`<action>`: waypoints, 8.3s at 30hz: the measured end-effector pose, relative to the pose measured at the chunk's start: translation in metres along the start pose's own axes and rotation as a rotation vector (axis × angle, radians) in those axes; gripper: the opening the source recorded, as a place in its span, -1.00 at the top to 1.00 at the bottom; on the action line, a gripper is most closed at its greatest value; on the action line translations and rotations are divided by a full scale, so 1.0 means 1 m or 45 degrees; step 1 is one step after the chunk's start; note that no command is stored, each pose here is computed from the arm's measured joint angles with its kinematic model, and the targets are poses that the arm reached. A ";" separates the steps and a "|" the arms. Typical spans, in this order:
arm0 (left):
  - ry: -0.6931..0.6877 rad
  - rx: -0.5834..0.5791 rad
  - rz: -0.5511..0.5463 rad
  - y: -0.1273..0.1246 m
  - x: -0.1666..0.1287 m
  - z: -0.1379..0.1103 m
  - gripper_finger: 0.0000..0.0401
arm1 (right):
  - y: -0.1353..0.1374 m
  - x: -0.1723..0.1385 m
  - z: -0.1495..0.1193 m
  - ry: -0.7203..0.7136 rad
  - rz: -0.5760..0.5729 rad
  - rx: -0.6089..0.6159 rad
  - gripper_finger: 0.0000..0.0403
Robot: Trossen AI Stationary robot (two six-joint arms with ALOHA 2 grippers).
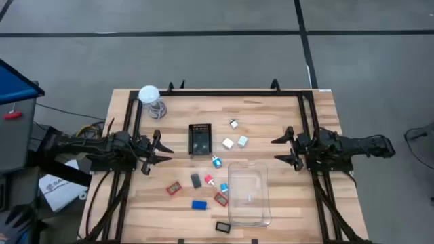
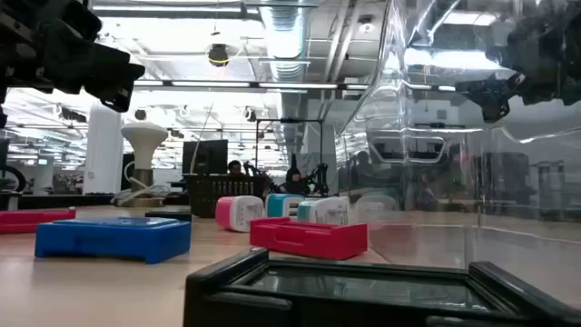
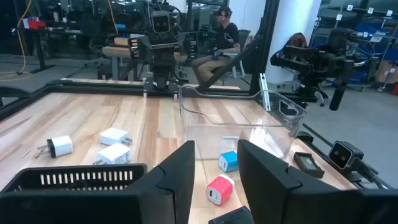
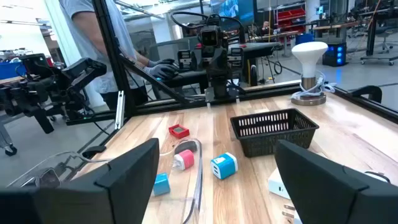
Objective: Pick & Place Office items
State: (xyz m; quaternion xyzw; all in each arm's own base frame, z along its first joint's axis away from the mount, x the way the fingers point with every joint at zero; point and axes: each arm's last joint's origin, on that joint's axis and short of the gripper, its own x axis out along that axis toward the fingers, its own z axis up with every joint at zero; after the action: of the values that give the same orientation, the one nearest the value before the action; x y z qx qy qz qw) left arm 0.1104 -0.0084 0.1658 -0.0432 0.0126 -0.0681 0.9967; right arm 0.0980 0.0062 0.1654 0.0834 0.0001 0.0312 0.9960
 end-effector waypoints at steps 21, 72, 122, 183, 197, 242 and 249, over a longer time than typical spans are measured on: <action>0.000 0.000 0.000 0.000 0.000 0.000 0.41 | 0.000 0.000 0.000 0.000 0.000 0.000 -0.54; 0.000 0.000 0.000 0.000 0.000 0.000 0.41 | 0.000 0.000 0.000 -0.001 0.000 0.000 -0.54; -1.265 -0.298 0.052 -0.006 -0.028 0.128 0.41 | 0.018 -0.027 0.140 -0.938 0.024 0.635 -0.54; -0.262 0.046 0.801 -0.004 0.016 0.266 0.04 | -0.158 0.258 0.066 1.453 -1.058 0.613 -0.54; -0.243 0.053 0.764 -0.004 0.021 0.264 0.07 | -0.168 0.265 0.048 1.444 -1.098 0.550 -0.54; -0.138 -0.007 0.624 -0.017 0.025 0.254 0.27 | -0.108 0.242 0.073 1.373 -0.927 0.394 0.41; 0.263 -0.270 0.529 -0.025 0.021 0.218 0.34 | -0.036 0.197 0.121 1.298 -0.722 0.515 0.41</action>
State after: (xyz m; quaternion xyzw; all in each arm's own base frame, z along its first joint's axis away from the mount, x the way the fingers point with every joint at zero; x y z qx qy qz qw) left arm 0.1351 -0.0174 0.3852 -0.1368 0.1300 0.1358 0.9726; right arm 0.2973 -0.0373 0.2799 0.2420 0.5041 -0.1994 0.8047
